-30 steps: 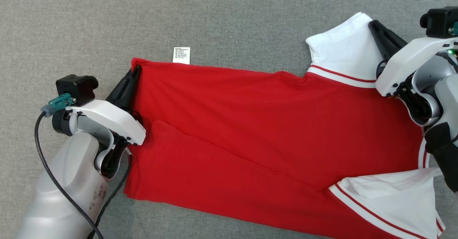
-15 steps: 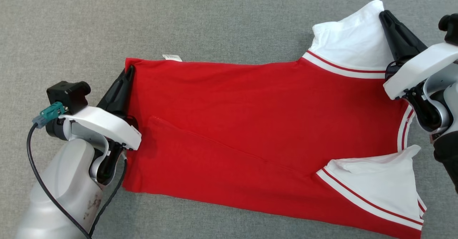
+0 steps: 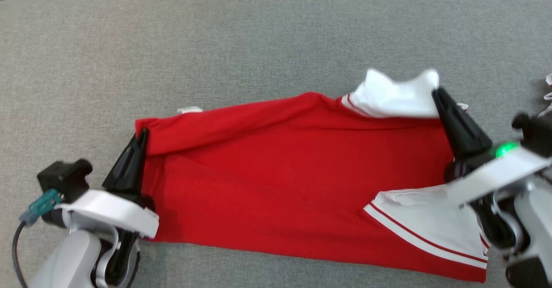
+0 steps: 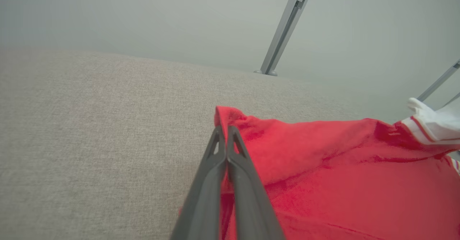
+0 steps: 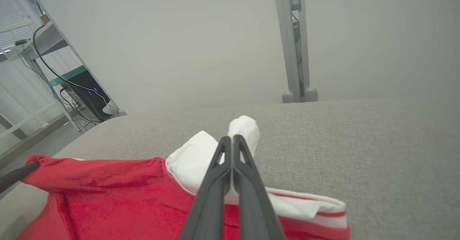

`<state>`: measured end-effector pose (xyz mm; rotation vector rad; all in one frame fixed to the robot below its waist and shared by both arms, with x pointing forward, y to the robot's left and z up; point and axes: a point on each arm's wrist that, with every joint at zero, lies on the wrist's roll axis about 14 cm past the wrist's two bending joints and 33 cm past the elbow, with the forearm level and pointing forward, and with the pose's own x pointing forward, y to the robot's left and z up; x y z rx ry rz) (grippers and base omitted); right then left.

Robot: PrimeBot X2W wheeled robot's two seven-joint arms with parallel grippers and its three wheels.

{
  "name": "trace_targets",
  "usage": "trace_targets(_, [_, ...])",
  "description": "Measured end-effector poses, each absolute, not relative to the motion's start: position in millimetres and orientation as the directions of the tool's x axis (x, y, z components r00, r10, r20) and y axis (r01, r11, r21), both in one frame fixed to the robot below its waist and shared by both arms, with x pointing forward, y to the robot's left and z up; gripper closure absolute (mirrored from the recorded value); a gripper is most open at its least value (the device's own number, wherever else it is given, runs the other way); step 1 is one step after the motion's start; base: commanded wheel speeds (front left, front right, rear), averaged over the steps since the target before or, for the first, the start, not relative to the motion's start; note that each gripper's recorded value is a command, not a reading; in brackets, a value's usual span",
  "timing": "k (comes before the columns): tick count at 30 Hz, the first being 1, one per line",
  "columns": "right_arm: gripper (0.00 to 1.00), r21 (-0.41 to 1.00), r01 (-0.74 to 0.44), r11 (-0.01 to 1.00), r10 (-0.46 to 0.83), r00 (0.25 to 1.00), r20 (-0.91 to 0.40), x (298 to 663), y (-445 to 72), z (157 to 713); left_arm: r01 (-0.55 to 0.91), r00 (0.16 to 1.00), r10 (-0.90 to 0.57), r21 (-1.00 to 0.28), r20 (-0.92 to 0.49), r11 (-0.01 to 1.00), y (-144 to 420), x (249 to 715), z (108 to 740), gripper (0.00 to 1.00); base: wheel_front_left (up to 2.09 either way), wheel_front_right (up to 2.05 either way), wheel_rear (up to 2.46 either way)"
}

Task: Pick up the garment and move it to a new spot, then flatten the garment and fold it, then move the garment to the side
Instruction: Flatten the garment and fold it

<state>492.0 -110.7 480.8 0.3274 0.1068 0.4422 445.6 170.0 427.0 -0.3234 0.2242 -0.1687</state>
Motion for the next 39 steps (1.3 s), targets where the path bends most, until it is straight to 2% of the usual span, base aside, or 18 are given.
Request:
trace_targets(6, [1.00, 0.443, -0.282, 0.851, 0.362, 0.926, -0.106, 439.3, -122.7, 448.3, 0.060, 0.954, -0.161, -0.366, -0.253, 0.929, 176.8, 419.7, 416.7, 1.00, 0.00, 0.00, 0.00])
trace_targets(19, [1.00, 0.531, -0.134, 0.837, 0.284, 0.935, -0.212, 389.8, -125.8, 418.7, -0.033, 0.939, -0.106, -0.391, -0.327, 0.920, 187.9, 400.3, 399.6, 1.00, 0.00, 0.00, 0.00])
trace_targets(20, [0.94, 0.537, -0.120, 0.835, 0.277, 0.935, -0.222, 387.7, -126.2, 416.0, -0.044, 0.934, -0.102, -0.394, -0.342, 0.918, 188.4, 398.5, 395.3, 0.85, 0.00, 0.00, 0.00])
trace_targets(21, [0.61, 0.539, -0.113, 0.835, 0.277, 0.932, -0.235, 385.6, -125.4, 413.1, -0.050, 0.932, -0.099, -0.392, -0.350, 0.919, 188.9, 397.4, 392.6, 0.62, 0.00, 0.00, 0.00])
trace_targets(22, [0.00, 0.530, -0.114, 0.840, 0.278, 0.930, -0.240, 384.5, -125.4, 412.0, -0.055, 0.931, -0.094, -0.391, -0.353, 0.919, 189.7, 397.2, 391.2, 0.18, 0.00, 0.00, 0.00])
trace_targets(23, [0.00, 0.524, -0.115, 0.844, 0.275, 0.931, -0.239, 384.5, -126.1, 412.4, -0.063, 0.931, -0.087, -0.391, -0.354, 0.918, 190.6, 396.9, 389.9, 0.00, 0.00, 0.00, 0.00])
trace_targets(30, [0.00, 0.463, -0.130, 0.877, 0.220, 0.964, -0.146, 386.4, -137.7, 436.3, -0.081, 0.962, -0.013, -0.330, -0.274, 0.941, 198.4, 406.1, 407.9, 0.00, 0.00, 0.00, 0.00])
trace_targets(39, [0.00, 0.292, -0.094, 0.952, 0.072, 0.994, 0.084, 406.7, -176.2, 500.1, -0.067, 0.998, 0.070, -0.247, 0.002, 0.967, 206.9, 423.2, 483.3, 0.00, 0.00, 0.00, 0.00])
